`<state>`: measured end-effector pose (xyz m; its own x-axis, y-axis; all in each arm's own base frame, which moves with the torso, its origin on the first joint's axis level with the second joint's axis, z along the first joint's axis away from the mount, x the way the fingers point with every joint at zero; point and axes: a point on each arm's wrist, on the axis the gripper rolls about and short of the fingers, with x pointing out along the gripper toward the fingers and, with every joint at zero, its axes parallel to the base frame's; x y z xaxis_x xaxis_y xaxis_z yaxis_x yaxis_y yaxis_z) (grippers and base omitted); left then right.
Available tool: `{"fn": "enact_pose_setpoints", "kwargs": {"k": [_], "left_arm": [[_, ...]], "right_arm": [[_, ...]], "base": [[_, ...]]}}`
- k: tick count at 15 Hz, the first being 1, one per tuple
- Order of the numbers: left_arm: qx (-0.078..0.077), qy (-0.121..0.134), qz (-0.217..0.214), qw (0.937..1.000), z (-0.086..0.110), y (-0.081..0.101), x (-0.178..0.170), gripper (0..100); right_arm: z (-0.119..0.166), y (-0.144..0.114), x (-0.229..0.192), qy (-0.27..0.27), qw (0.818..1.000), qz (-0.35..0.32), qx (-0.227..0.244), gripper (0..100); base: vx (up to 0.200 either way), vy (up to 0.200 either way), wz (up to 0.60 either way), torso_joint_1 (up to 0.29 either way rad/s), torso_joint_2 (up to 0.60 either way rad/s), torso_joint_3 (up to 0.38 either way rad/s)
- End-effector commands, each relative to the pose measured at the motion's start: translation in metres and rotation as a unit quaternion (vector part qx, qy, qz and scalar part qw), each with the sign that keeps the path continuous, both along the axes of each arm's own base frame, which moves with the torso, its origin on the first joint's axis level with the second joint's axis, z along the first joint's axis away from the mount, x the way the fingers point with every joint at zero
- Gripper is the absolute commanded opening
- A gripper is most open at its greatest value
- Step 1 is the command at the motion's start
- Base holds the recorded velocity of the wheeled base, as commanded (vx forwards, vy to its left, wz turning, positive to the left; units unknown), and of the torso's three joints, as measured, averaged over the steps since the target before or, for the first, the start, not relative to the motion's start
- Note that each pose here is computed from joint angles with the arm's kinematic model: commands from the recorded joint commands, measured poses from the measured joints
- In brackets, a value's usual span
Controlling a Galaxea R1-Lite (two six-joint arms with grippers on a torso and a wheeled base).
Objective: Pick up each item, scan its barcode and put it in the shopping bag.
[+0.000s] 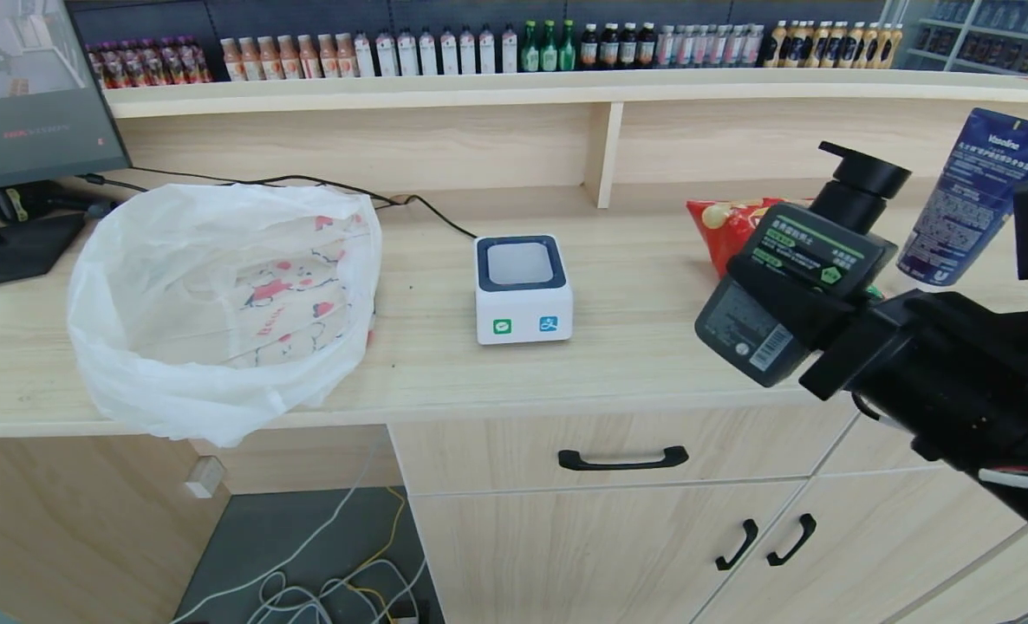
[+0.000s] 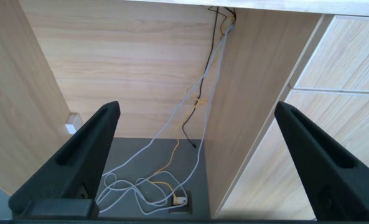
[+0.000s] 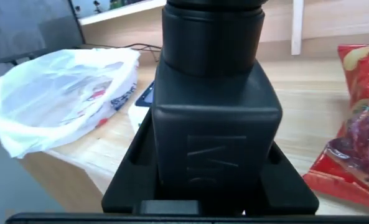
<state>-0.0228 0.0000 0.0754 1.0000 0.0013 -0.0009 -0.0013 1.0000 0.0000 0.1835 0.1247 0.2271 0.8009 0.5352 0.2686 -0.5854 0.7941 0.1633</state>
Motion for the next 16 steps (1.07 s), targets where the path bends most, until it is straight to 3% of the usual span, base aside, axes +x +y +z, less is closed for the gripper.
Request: {"fn": "enact_pose_setpoints", "kwargs": {"k": [1,5,16], "left_arm": [[-0.001,0.0,-0.001,1.0,0.0,0.0,0.0,100],[0.0,0.0,0.0,1.0,0.0,0.0,0.0,100],[0.0,0.0,-0.001,1.0,0.0,0.0,0.0,100]], "right_arm": [[0.002,-0.008,-0.015,0.005,0.999,0.038,0.025,0],[0.012,-0.018,-0.034,0.032,0.985,0.142,0.092,0],[0.023,0.02,-0.036,0.108,0.925,0.34,0.133,0]], "base": [[0.0,0.0,0.0,0.0,0.0,0.0],[0.0,0.0,0.0,0.0,0.0,0.0],[0.0,0.0,0.0,0.0,0.0,0.0]]}}
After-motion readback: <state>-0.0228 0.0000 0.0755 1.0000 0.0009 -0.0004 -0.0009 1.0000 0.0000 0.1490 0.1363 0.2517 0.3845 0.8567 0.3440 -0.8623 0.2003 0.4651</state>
